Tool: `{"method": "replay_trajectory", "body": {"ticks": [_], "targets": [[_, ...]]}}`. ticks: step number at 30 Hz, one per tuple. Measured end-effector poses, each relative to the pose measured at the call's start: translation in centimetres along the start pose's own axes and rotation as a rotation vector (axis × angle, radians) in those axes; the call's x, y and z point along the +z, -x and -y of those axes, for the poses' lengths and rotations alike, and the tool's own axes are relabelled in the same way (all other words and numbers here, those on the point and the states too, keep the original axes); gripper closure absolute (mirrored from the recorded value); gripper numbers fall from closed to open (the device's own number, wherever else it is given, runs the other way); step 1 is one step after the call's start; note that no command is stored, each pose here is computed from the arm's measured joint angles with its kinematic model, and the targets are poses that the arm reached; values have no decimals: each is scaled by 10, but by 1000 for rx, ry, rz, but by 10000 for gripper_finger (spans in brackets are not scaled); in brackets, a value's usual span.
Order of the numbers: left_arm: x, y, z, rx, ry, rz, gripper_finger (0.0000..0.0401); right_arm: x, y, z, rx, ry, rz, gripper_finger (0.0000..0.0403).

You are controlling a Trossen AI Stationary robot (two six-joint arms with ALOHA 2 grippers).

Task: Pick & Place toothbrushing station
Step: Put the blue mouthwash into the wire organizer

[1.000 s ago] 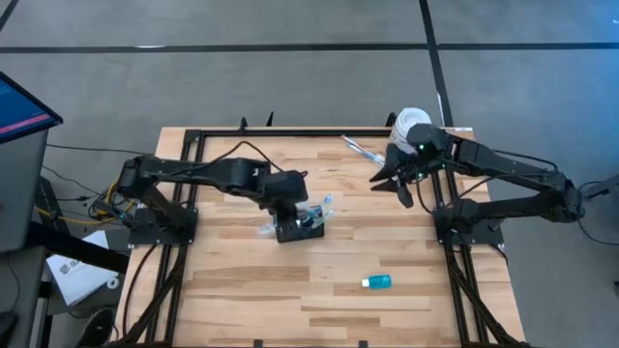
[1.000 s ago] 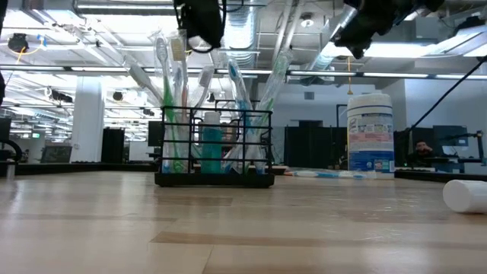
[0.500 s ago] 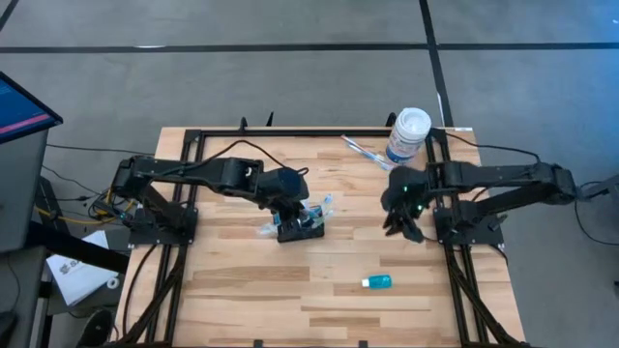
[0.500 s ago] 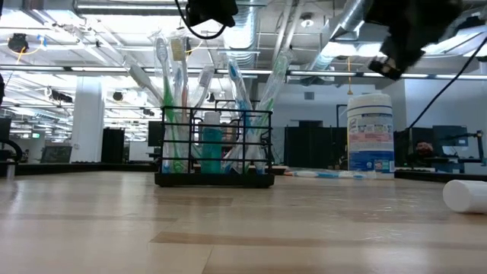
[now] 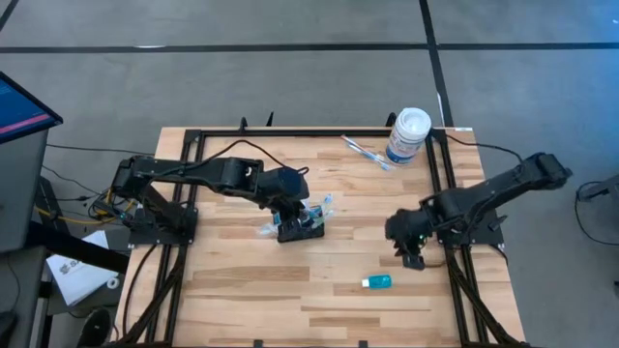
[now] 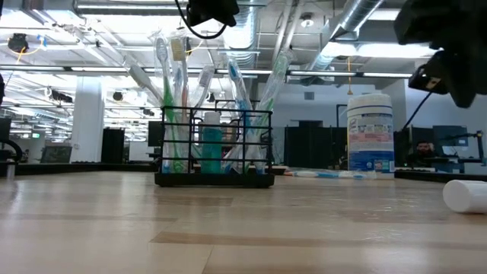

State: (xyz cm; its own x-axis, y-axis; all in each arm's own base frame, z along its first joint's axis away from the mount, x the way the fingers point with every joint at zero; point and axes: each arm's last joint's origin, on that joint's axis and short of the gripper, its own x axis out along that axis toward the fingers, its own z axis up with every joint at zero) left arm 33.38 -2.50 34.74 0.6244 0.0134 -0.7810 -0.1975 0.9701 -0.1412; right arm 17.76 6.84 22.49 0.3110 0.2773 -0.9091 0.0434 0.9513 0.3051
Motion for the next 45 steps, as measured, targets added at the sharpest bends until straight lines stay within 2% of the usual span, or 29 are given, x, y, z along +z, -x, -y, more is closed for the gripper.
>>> {"method": "replay_trajectory", "body": {"ticks": [6, 13, 23, 31, 45], "targets": [[0, 0, 0, 0, 0, 0, 293, -6, -28, -24, -62, 73, -74, 290], [0, 0, 0, 0, 0, 0, 293, -6, -60, -54, -30, 183, -82, 290], [0, 0, 0, 0, 3, 1, 293, -1, -94, -75, -125, 215, -141, 290], [0, 0, 0, 0, 3, 0, 293, 9, -93, -86, -120, 254, -110, 290], [0, 0, 0, 0, 4, 0, 293, 13, -93, -83, -65, 241, -141, 290]]}}
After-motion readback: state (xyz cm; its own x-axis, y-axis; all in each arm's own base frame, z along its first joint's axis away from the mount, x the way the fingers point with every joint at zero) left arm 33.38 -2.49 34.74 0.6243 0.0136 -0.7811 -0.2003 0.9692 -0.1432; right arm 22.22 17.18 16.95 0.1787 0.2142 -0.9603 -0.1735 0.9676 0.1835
